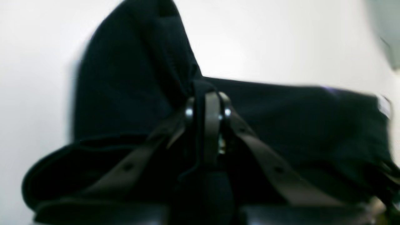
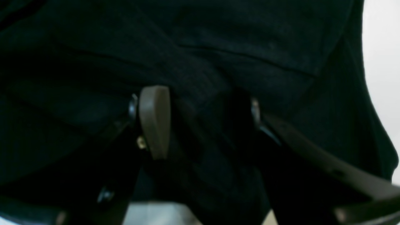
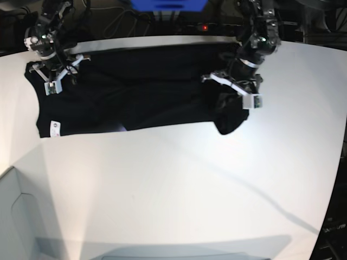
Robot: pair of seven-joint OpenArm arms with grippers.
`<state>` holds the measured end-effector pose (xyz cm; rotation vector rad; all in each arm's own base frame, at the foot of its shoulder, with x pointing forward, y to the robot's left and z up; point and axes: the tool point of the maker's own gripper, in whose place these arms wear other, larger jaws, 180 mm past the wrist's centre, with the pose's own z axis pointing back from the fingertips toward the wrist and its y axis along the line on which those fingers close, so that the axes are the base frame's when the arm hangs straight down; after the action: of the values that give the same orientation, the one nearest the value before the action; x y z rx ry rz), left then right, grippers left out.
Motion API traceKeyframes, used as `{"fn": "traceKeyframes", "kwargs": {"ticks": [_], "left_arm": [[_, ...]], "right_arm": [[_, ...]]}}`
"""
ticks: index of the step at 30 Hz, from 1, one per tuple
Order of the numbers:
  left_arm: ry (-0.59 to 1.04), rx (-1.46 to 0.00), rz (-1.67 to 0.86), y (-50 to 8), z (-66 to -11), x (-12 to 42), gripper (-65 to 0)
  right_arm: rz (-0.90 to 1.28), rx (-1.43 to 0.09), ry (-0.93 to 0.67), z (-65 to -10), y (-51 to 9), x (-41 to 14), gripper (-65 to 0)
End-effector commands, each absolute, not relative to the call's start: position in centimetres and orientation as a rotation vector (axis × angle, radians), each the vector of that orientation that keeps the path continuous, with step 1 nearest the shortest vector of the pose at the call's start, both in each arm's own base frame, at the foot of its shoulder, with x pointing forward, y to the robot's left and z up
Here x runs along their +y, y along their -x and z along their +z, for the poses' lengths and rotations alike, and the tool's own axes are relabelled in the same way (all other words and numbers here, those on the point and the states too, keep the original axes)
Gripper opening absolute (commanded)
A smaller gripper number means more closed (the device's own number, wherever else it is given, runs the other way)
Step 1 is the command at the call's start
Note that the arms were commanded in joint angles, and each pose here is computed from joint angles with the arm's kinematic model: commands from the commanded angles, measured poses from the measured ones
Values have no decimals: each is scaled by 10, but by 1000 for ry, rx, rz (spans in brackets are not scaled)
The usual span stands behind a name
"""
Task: Fold the T-shirt properly
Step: 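Hold the strip end with the right gripper and fold the left gripper's end toward it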
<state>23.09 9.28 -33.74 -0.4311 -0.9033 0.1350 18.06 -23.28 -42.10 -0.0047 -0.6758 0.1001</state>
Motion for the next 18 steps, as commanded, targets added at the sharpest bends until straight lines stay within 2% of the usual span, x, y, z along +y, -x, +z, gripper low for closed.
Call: {"fn": "traceKeyframes", "kwargs": {"ticks": [1, 10, 18], "left_arm": [[476, -951, 114, -239, -323, 79, -650], [552, -925, -44, -248, -318, -2, -650], [561, -860, -207, -243, -339, -58, -650]], "right_arm": [[129, -646, 36, -421, -179, -241, -329], [139, -667, 48, -416, -189, -246, -329], [140, -670, 49, -415, -190, -247, -329]]}}
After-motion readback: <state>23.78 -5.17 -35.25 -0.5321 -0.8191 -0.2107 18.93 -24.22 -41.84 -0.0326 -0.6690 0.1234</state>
